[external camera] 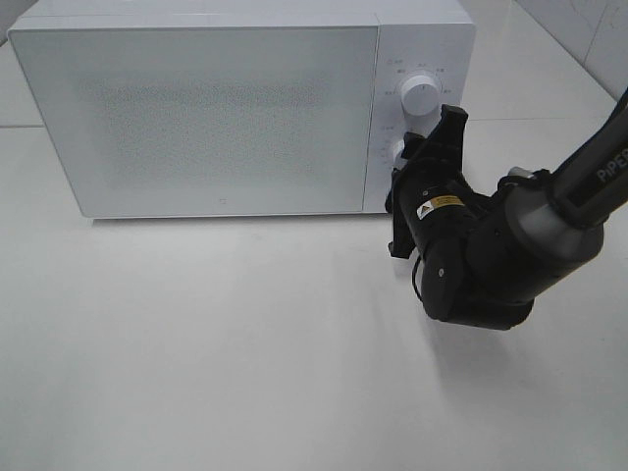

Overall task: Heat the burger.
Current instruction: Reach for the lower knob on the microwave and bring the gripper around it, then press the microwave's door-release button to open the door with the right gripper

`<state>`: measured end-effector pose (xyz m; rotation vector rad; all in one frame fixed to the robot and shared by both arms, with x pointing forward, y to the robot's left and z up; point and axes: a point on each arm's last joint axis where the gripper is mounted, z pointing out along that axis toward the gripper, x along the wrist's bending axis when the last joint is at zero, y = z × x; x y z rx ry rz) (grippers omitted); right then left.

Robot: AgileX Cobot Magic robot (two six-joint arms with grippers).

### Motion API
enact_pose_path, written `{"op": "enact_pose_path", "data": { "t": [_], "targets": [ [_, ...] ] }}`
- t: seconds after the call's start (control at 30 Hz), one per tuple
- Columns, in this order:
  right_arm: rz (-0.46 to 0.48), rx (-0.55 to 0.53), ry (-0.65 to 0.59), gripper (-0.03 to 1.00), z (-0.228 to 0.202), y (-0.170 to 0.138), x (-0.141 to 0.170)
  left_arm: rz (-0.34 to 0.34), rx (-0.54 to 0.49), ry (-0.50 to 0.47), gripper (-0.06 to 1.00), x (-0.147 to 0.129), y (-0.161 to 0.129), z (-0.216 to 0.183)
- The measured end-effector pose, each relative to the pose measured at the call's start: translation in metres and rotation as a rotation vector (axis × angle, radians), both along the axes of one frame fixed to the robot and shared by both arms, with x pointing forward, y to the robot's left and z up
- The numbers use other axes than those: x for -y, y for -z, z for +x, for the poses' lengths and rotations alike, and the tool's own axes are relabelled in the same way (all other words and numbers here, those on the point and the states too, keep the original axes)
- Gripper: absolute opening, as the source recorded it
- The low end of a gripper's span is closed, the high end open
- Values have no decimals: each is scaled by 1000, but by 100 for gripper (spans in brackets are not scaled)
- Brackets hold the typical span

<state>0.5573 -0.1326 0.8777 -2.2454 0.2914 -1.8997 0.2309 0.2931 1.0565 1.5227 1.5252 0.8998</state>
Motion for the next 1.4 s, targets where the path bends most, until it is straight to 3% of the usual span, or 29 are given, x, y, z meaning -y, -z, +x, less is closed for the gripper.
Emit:
{"op": "enact_pose_path", "data": {
  "t": [0.63, 0.73, 0.8, 0.83, 0.87, 0.97, 1.1, 1.4],
  "targets": [
    [-17, -6, 22, 44, 0, 0, 2, 0, 0, 0, 99, 0, 0, 0],
    [-44, -9, 15, 48, -1, 1, 2, 0, 0, 0, 99, 0, 0, 0],
    [-71, -16, -30, 60, -5, 3, -2, 0, 0, 0, 99, 0, 0, 0],
    [-71, -16, -30, 60, -5, 3, -2, 0, 0, 0, 99, 0, 0, 0],
    [-90, -29, -41, 69, -8, 5, -1, 0, 0, 0, 99, 0, 0, 0],
    [-124, -49, -50, 75, -14, 10, 2, 0, 0, 0, 99, 0, 0, 0],
    [-161, -59, -71, 76, -19, 10, 5, 0, 0, 0, 99, 0, 0, 0],
    [-344, -24, -192, 75, -38, -8, 11, 0, 0, 0, 99, 0, 0, 0]
  ]
}}
